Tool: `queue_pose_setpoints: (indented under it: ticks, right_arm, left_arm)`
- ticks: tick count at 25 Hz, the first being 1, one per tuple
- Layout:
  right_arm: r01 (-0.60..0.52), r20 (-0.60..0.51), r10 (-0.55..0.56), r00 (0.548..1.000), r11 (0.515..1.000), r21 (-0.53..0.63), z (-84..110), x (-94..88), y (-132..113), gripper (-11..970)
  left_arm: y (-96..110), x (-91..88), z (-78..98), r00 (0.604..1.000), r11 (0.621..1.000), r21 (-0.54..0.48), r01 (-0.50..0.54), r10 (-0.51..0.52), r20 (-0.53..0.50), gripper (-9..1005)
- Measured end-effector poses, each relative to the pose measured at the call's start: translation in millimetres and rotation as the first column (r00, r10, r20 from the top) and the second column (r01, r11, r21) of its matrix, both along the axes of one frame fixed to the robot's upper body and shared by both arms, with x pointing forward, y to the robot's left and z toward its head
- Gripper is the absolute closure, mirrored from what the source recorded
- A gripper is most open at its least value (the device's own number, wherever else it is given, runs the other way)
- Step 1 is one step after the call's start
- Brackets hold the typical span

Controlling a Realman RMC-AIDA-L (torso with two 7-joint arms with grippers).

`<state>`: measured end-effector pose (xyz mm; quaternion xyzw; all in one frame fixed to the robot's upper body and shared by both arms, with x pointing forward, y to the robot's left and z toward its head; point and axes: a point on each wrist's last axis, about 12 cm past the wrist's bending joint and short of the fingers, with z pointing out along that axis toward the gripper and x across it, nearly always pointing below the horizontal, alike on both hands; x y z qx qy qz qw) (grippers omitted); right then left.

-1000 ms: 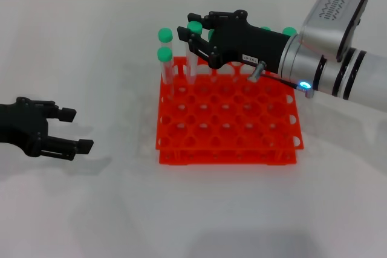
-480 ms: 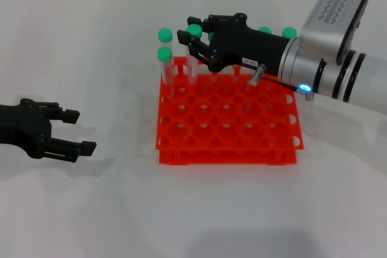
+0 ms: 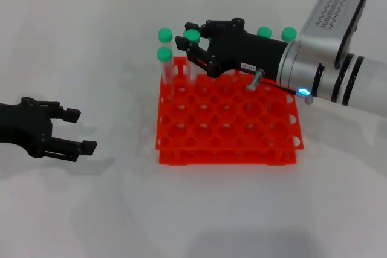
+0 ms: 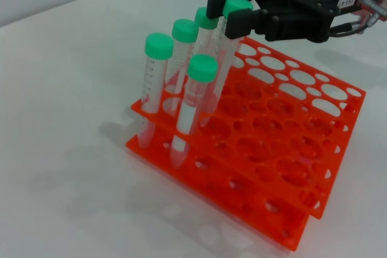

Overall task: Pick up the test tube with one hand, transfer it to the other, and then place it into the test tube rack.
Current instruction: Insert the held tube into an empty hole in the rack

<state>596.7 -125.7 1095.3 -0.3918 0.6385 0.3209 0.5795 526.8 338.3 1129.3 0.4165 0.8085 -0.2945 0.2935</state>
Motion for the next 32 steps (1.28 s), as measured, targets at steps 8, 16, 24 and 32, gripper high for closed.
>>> queue_pose_setpoints:
  ticks: [8, 16, 24, 32]
  right_arm:
    - [-0.008, -0.005, 0.008, 1.000, 1.000, -0.006, -0.1, 0.0, 2.7, 694]
    - [-0.005, -0.017, 0.005, 1.000, 1.000, 0.000, 0.1, 0.2, 2.8, 695]
    - [0.003, -0.034, -0.003, 0.999, 1.000, 0.003, -0.7, 0.7, 2.3, 694]
    - [0.009, -0.047, -0.009, 0.999, 1.000, 0.003, -1.6, 1.0, 1.9, 694]
  left_arm:
    - [0.1, -0.2, -0.1, 1.000, 1.000, 0.000, 0.001, -0.001, 0.001, 121]
    - [0.2, -0.4, -0.2, 1.000, 1.000, 0.000, 0.002, -0.002, 0.001, 120]
    - [0.3, -1.2, -0.5, 1.000, 1.000, 0.001, 0.008, -0.008, 0.003, 121]
    - [0.1, -2.5, -1.8, 1.000, 1.000, -0.002, 0.007, -0.007, 0.000, 121]
